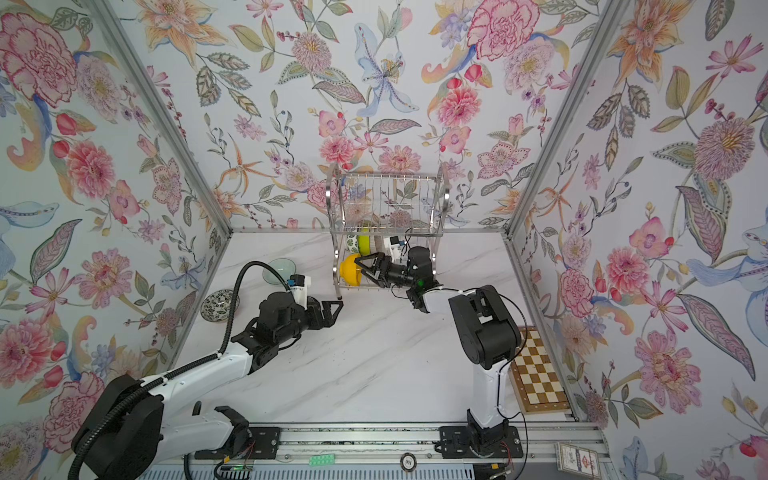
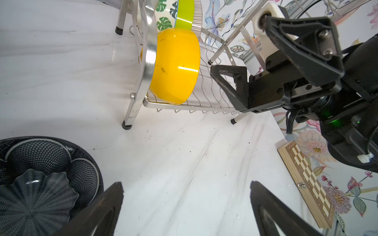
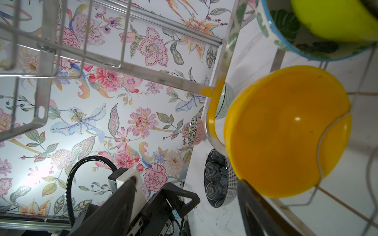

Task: Load the bowls into the dish rack
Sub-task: 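Open the right gripper and withdraw it from the yellow bowl toward the robot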

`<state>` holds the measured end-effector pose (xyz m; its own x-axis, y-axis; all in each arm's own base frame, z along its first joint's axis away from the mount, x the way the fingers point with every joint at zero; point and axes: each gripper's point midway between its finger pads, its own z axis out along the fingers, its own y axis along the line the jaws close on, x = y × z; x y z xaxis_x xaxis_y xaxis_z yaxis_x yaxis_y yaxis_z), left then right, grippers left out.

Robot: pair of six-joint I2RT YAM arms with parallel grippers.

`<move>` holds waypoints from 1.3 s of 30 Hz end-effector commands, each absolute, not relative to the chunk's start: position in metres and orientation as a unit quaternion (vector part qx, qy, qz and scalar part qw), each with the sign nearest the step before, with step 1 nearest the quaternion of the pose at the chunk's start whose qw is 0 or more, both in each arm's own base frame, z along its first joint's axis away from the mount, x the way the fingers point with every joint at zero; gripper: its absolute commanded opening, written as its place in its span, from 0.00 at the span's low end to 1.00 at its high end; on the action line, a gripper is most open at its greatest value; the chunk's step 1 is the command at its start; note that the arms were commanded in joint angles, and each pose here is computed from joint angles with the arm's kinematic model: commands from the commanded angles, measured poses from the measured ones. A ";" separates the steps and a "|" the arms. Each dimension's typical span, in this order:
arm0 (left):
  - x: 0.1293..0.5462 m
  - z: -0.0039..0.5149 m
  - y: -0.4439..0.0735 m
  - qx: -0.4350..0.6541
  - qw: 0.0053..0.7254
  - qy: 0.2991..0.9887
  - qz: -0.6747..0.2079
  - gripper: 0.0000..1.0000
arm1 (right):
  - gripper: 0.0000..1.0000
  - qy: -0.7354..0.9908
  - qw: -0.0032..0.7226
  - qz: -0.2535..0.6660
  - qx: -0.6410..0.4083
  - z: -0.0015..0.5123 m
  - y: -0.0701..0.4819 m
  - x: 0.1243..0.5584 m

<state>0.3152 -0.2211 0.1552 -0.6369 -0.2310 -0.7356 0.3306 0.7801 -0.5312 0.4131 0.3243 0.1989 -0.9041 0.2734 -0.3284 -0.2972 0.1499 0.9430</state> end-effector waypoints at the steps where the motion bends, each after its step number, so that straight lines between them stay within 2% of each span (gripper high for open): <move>1: 0.316 0.184 -0.230 0.039 0.448 0.826 -0.340 0.99 | 0.88 0.720 0.260 0.643 -0.024 0.217 0.312 0.407; 4: 0.315 0.191 -0.236 0.045 0.455 0.823 -0.338 0.99 | 0.99 0.724 0.276 0.632 -0.020 0.219 0.301 0.401; 15: 0.311 0.204 -0.248 0.057 0.466 0.815 -0.341 0.99 | 0.99 0.776 0.302 0.553 -0.024 0.211 0.264 0.374; 24: 0.310 0.202 -0.269 0.071 0.460 0.813 -0.351 0.99 | 0.99 0.847 0.364 0.387 -0.009 0.200 0.201 0.353; 31: 0.315 0.209 -0.293 0.088 0.457 0.808 -0.360 0.99 | 0.99 0.888 0.389 0.236 0.071 0.177 0.126 0.364; 34: 0.315 0.210 -0.304 0.096 0.454 0.806 -0.367 0.99 | 0.94 0.892 0.406 0.176 0.094 0.172 0.101 0.371; 39: 0.316 0.209 -0.311 0.102 0.450 0.807 -0.368 0.99 | 0.84 0.897 0.405 0.147 0.094 0.157 0.093 0.387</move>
